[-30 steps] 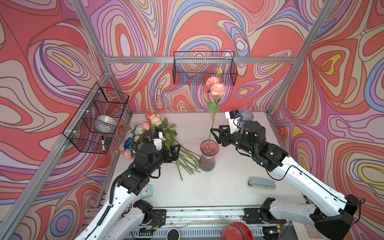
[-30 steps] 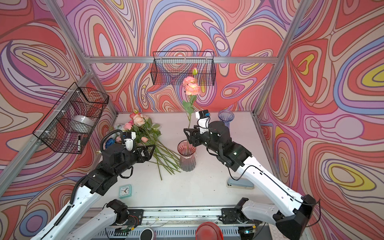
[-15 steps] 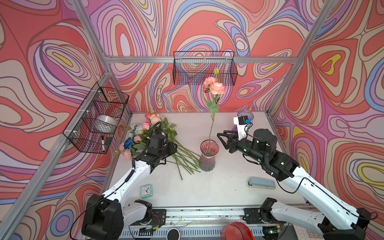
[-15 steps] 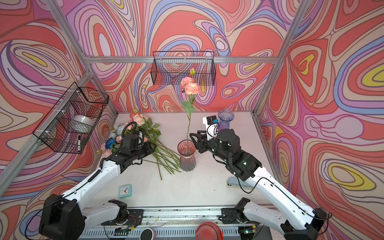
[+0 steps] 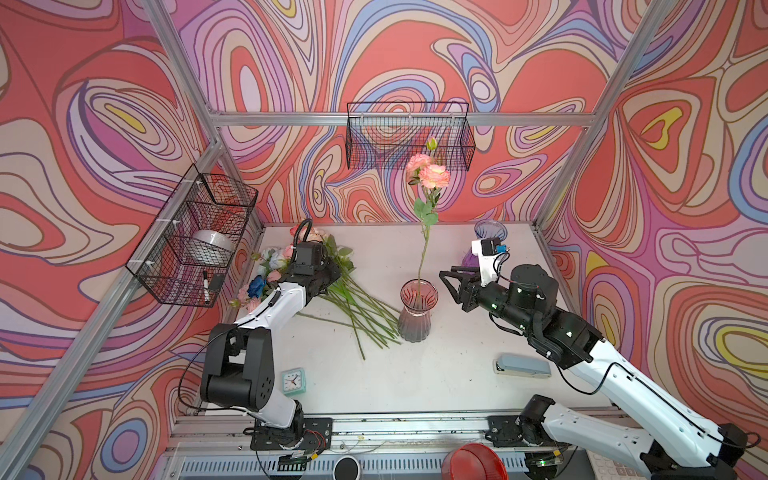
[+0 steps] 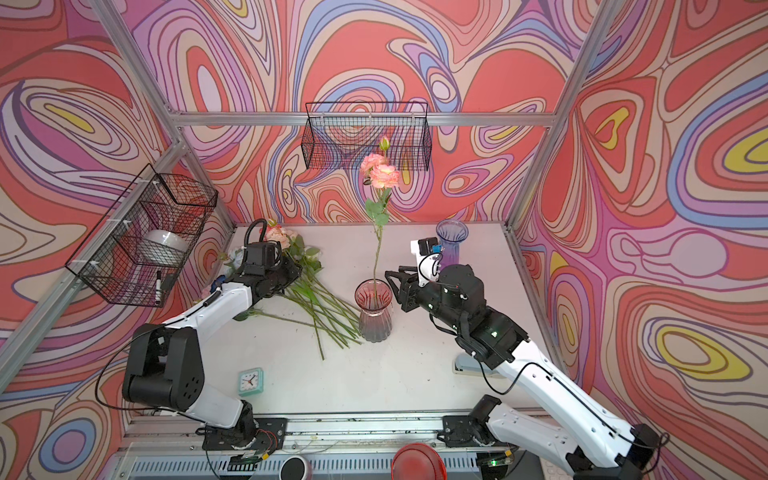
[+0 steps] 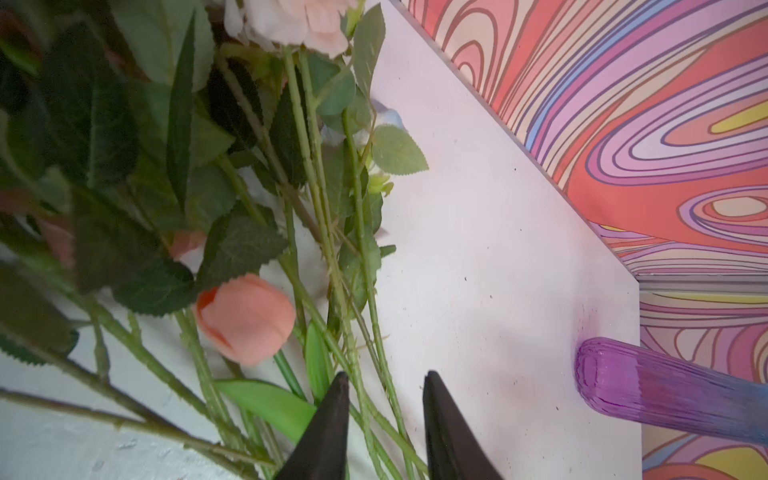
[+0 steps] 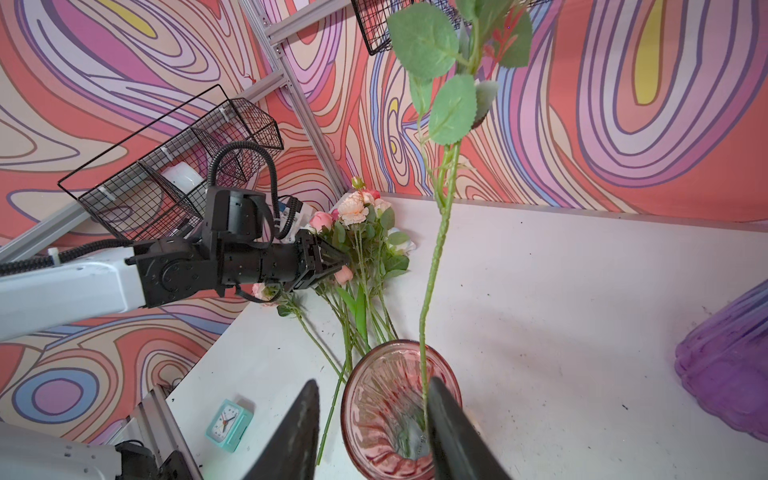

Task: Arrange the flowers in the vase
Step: 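Hold the rose in the vase with the right gripper while the left grasps stems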

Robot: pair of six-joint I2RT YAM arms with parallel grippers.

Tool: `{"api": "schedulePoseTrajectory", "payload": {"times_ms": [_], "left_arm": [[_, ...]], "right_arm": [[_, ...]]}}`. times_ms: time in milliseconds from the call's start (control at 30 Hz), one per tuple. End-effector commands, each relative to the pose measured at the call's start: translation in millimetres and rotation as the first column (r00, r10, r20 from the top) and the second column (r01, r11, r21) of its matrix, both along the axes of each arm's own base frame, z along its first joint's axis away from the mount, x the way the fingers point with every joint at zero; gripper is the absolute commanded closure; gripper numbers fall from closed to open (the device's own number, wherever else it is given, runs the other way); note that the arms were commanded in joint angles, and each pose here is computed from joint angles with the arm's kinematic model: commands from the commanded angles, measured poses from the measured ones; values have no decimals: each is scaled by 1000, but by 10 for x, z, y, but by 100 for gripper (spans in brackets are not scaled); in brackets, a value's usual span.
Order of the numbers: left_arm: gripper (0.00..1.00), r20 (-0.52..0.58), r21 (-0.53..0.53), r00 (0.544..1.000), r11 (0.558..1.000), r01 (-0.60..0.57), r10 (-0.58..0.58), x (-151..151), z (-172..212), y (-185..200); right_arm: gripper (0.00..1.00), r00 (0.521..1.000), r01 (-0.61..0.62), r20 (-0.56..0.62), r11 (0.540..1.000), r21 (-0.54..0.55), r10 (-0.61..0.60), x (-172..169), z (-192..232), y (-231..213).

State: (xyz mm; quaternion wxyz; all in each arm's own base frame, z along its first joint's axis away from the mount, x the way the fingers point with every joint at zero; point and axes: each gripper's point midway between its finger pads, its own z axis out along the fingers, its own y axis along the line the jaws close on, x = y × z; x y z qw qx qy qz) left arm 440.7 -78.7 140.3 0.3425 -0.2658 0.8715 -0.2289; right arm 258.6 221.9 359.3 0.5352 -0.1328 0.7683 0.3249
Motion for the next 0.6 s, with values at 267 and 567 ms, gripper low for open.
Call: {"api": "schedulePoseTrajectory", "payload": {"times_ms": [267,567], "left_arm": [[68,-129,111,991,994,-21,35,205,-290,135],[71,-166,121,986,993,-16,36,256,-489,135]], "right_arm": [[58,999,43,1,999,-14,-43,-38,-23,-130],[59,999,50,0,999,-22,-50,-23,-44,-134]]}}
